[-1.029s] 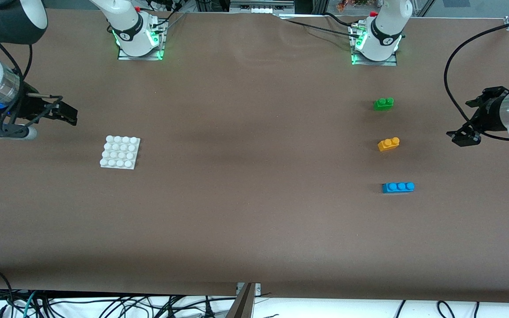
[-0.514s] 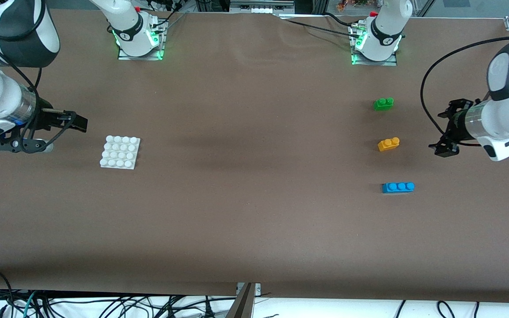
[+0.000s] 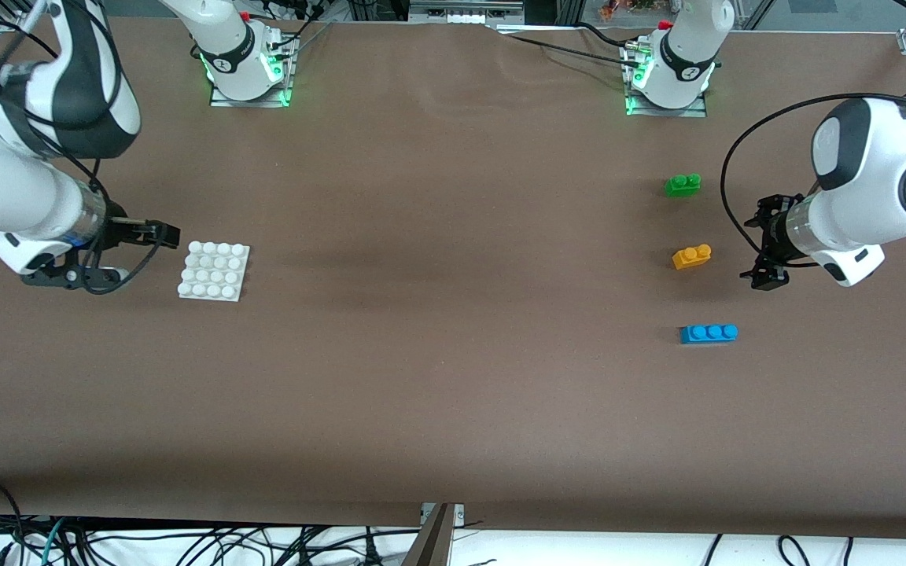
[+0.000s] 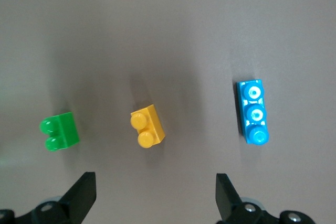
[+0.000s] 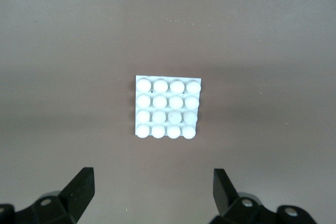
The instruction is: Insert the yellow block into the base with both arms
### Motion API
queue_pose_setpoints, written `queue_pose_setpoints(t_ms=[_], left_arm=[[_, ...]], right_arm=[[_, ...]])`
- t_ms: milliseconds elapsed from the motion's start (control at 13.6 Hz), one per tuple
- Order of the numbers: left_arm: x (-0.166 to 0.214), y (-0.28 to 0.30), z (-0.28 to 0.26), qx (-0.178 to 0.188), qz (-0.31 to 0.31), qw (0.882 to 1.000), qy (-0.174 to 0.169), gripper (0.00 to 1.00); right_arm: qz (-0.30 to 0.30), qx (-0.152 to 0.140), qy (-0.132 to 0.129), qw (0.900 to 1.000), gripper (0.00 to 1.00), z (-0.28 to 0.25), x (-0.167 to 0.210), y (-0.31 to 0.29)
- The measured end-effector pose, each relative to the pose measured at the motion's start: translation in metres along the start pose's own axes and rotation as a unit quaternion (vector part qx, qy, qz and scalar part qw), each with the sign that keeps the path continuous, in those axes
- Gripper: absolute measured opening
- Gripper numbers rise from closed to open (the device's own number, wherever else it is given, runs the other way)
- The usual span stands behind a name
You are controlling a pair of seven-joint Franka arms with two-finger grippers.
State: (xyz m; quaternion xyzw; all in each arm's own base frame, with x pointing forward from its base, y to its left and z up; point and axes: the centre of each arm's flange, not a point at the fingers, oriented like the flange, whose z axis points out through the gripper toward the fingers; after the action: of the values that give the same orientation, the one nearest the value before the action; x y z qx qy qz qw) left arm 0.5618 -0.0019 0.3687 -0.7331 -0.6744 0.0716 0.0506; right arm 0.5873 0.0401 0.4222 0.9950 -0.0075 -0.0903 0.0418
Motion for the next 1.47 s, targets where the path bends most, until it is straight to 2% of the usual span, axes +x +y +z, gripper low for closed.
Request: queue_pose_setpoints(t_ms=[220,514,882,1470], left_arm=[[0.001,-0.003,0.025,-0.020,-0.024,1.000,-0.002,1.00],[0.003,-0.006,0.047,-0.036,-0.077,0.996,-0.007,1.00],[0.004,-0.011,0.087,-0.059,-0.137,0.989,-0.013,1.00],[0.004,-0.034,0.141,-0.082,-0.147,0.986,-0.015,1.00]], right_arm=[[0.006,0.000,0.000,1.000,1.00,0.051,-0.002,0.008],[0.014,0.000,0.016,1.000,1.00,0.101,-0.009,0.020],[0.041,0.002,0.015,0.999,1.00,0.141,-0.005,0.027],[0.043,0.007,0.039,0.998,1.00,0.191,0.011,0.022]])
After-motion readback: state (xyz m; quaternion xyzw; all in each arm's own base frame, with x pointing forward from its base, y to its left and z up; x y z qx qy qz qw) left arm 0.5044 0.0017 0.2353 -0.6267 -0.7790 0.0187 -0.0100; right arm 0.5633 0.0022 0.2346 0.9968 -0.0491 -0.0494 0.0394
